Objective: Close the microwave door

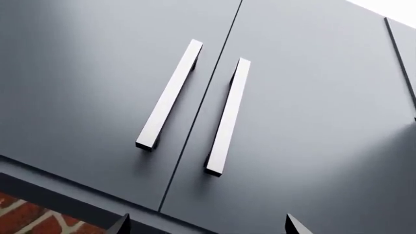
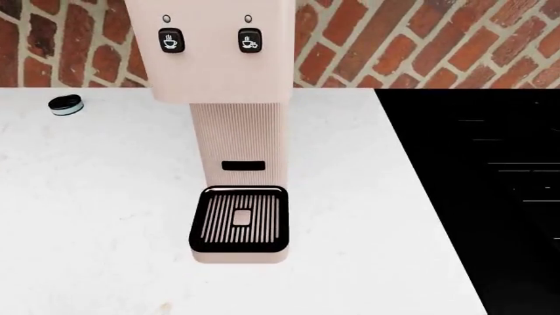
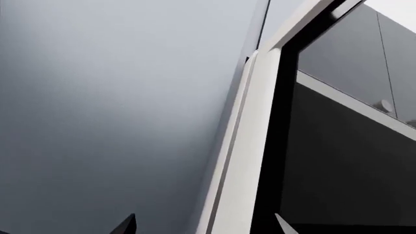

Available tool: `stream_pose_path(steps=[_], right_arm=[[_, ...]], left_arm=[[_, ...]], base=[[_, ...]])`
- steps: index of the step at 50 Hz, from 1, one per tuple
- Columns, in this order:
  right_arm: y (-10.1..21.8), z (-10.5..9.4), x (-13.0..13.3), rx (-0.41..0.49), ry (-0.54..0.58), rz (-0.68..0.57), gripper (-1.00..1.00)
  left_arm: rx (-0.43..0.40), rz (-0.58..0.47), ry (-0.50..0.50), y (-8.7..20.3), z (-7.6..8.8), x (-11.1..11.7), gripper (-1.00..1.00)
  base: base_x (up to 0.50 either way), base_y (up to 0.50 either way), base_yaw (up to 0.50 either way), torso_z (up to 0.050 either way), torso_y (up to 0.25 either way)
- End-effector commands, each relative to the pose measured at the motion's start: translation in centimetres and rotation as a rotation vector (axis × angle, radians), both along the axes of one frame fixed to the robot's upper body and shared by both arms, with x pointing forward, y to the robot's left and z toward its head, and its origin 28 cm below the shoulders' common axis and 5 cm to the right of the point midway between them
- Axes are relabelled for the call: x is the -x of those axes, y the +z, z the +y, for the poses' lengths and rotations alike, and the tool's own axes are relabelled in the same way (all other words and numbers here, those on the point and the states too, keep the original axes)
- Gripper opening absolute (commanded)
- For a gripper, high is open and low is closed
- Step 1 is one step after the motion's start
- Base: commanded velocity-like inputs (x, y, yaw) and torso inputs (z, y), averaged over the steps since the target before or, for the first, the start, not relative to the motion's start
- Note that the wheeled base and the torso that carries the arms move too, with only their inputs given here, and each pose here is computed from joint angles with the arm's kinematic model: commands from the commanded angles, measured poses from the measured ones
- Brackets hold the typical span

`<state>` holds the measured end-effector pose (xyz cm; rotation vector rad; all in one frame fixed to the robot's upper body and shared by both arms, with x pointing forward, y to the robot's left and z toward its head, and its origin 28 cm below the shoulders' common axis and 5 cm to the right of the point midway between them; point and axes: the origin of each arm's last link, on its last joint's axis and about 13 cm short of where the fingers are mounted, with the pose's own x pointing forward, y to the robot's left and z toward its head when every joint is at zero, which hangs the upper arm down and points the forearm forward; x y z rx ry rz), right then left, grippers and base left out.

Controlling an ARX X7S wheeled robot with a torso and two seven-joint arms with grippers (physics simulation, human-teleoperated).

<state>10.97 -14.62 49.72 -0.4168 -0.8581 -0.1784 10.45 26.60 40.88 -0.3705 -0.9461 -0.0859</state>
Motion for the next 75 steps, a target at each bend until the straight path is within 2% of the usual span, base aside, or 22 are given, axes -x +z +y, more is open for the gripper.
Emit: stream_pose_path(steps=[1,75], right_arm=[[0.3,-0.7,-0.3,-0.016,-0.013,0.006,1.00],[1.8,-4.4,-2.7,-0.117,-0.050,0.047,1.00]], left_arm=[[0.000,0.000,0.001,0.0,0.0,0.0,1.00],[-0.009,0.001,-0.004,-0.2,-0.1,0.1,1.00]], base=[[0.00,0.00,0.00,0.000,0.000],[0.00,0.00,0.00,0.000,0.000]])
